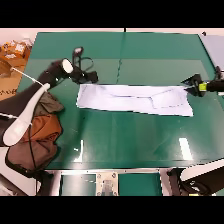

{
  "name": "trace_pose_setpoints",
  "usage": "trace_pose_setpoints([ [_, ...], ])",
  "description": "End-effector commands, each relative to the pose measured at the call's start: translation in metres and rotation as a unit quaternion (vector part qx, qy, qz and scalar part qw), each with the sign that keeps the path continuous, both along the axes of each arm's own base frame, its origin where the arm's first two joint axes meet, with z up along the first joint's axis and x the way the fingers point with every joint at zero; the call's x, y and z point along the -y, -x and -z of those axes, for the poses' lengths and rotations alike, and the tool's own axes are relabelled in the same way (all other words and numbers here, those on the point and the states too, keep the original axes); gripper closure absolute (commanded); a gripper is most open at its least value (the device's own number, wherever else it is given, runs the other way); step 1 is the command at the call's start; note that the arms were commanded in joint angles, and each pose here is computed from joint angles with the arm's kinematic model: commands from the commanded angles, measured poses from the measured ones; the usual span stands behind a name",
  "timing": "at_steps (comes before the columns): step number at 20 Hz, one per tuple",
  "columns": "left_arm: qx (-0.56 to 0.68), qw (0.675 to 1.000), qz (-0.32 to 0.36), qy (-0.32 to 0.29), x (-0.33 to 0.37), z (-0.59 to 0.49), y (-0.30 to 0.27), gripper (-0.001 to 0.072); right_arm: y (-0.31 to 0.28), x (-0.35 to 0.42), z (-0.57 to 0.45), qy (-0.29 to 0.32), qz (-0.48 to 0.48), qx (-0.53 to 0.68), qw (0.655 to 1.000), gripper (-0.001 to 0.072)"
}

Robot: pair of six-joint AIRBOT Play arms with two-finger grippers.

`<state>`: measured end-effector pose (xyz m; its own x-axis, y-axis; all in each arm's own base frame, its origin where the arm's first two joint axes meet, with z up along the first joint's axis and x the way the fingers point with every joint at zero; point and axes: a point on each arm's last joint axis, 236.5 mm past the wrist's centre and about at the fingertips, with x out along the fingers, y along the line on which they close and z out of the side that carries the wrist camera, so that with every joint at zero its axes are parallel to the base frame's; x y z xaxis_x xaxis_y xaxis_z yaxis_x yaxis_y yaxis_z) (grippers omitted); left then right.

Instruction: Fold the shirts.

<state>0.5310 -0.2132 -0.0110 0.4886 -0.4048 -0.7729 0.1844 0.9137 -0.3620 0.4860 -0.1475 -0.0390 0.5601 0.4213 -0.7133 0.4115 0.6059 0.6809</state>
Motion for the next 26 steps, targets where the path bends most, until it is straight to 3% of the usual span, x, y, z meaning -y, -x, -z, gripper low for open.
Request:
trace_pose_setpoints([
  [1, 0.008, 1.0, -0.016, -0.018, -0.044, -0.041, -0.016, 0.0056, 0.021, 0.056, -0.013, 0.038, -0.029, 0.022, 0.999, 0.0164],
  [5, -0.052, 0.998, -0.037, -0.005, -0.077, -0.067, 0.0, 0.0074, 0.065, 0.091, 0.003, 0.035, -0.05, 0.01, 0.998, 0.0164],
  [6, -0.06, 0.998, -0.033, -0.001, -0.075, -0.067, 0.004, 0.0354, 0.071, 0.086, 0.013, 0.02, -0.067, 0.003, 0.998, 0.0159],
  [7, -0.063, 0.998, -0.024, 0.003, -0.071, -0.067, 0.006, 0.0679, 0.075, 0.078, 0.024, 0.003, -0.085, -0.004, 0.996, 0.0101],
  [11, -0.071, 0.997, -0.017, 0.031, -0.06, -0.071, 0.01, 0.0658, 0.072, 0.024, 0.056, -0.067, -0.158, -0.02, 0.985, 0.0099],
  [20, -0.08, 0.996, 0.011, 0.036, -0.052, -0.071, 0.019, 0.0661, 0.053, -0.047, 0.036, -0.083, -0.274, -0.007, 0.958, 0.0102],
  [21, -0.079, 0.996, 0.015, 0.046, -0.047, -0.073, 0.02, 0.0676, 0.052, -0.047, 0.032, -0.085, -0.274, -0.009, 0.958, 0.0201],
  [22, -0.078, 0.995, 0.018, 0.059, -0.041, -0.076, 0.019, 0.0676, 0.054, -0.049, 0.03, -0.088, -0.28, -0.009, 0.956, 0.0517],
  [23, -0.072, 0.995, 0.029, 0.062, -0.032, -0.076, 0.019, 0.0676, 0.054, -0.05, 0.028, -0.089, -0.281, -0.01, 0.955, 0.0582],
  [24, -0.068, 0.995, 0.042, 0.06, -0.019, -0.073, 0.02, 0.0676, 0.054, -0.052, 0.027, -0.089, -0.281, -0.012, 0.955, 0.0697],
  [26, -0.062, 0.994, 0.073, 0.058, 0.019, -0.06, 0.024, 0.0677, 0.052, -0.054, 0.018, -0.083, -0.281, -0.01, 0.956, 0.0696],
])
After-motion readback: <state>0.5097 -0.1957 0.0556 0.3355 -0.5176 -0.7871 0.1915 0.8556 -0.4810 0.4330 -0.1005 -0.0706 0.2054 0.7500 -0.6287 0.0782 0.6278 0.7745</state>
